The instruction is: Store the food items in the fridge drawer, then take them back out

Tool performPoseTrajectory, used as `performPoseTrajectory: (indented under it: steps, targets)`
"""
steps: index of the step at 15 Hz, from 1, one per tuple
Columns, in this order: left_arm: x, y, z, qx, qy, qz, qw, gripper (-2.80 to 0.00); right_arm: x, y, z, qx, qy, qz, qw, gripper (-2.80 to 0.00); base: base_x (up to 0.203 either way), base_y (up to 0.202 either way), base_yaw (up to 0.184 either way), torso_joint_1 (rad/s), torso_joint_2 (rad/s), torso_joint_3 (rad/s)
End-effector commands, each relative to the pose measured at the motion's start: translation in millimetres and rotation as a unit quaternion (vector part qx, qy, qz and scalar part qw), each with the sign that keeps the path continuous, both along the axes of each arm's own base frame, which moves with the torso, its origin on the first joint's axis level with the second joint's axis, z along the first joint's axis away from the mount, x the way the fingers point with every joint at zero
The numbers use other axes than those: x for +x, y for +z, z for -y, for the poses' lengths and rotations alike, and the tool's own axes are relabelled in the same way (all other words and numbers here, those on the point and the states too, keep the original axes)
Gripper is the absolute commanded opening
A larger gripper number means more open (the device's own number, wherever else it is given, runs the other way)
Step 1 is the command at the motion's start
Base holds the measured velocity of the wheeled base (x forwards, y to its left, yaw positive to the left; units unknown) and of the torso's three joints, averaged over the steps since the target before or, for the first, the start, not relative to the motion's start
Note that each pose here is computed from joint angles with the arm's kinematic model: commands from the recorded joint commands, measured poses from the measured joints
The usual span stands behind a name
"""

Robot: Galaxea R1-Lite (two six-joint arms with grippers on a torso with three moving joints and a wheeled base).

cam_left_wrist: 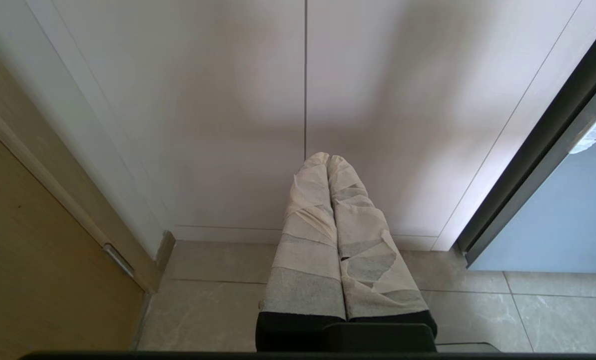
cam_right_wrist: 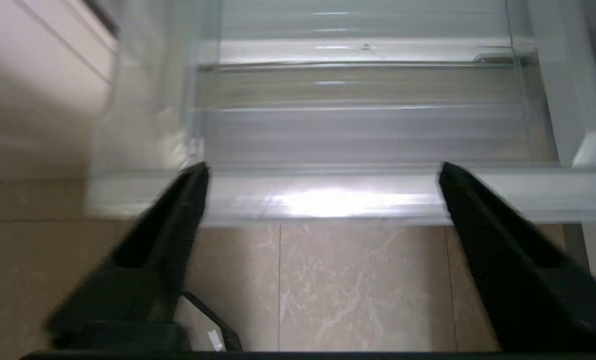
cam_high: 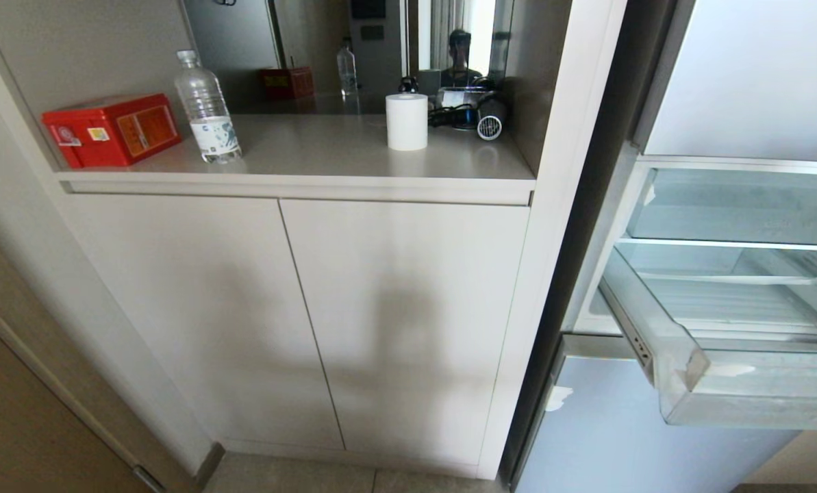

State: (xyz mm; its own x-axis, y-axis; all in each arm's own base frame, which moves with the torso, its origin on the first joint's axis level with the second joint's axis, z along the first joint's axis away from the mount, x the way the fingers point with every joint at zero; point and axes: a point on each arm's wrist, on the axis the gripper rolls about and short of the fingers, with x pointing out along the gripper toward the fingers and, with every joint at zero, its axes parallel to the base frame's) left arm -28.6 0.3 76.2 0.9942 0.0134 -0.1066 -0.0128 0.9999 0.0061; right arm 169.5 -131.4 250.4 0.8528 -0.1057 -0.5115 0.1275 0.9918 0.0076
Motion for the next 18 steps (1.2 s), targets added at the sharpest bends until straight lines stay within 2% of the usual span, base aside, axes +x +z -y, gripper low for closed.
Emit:
performPoseTrajectory:
  steps: [1, 3, 5, 11, 13, 15, 18]
  targets:
    - [0, 0, 0, 0.0, 0.0, 0.0, 1.0, -2.8, -51, 16, -41, -0.042, -0.003, 0.054, 0.998, -2.8, 0.0, 0.0, 0.0, 0.0, 0.0, 0.0]
    - [0, 0, 0, 0.0, 0.0, 0.0, 1.0, -2.8, -80, -7, -64, -0.033, -0.005, 0.053, 0.998, -2.8, 0.0, 0.0, 0.0, 0.0, 0.0, 0.0]
    - [0, 0, 0, 0.0, 0.0, 0.0, 1.0, -2.8, -92, -23, -75, -0.013, -0.013, 0.051, 0.999, -2.8, 0.0, 0.0, 0.0, 0.0, 0.0, 0.0]
    - [0, 0, 0, 0.0, 0.0, 0.0, 1.0, -2.8, -120, -39, -102, -0.004, -0.011, 0.084, 0.996, -2.8, 0.0, 0.0, 0.0, 0.0, 0.0, 0.0]
    - [0, 0, 0, 0.0, 0.0, 0.0, 1.0, -2.8, -123, -44, -110, 0.019, 0.016, 0.087, 0.996, -2.8, 0.0, 0.0, 0.0, 0.0, 0.0, 0.0]
    - [0, 0, 0, 0.0, 0.0, 0.0, 1.0, -2.8, -127, -51, -120, 0.027, 0.041, 0.096, 0.994, -2.8, 0.0, 0.0, 0.0, 0.0, 0.0, 0.0]
    - [0, 0, 0, 0.0, 0.0, 0.0, 1.0, -2.8, -140, -80, -130, -0.004, 0.079, 0.168, 0.983, -2.8, 0.0, 0.0, 0.0, 0.0, 0.0, 0.0]
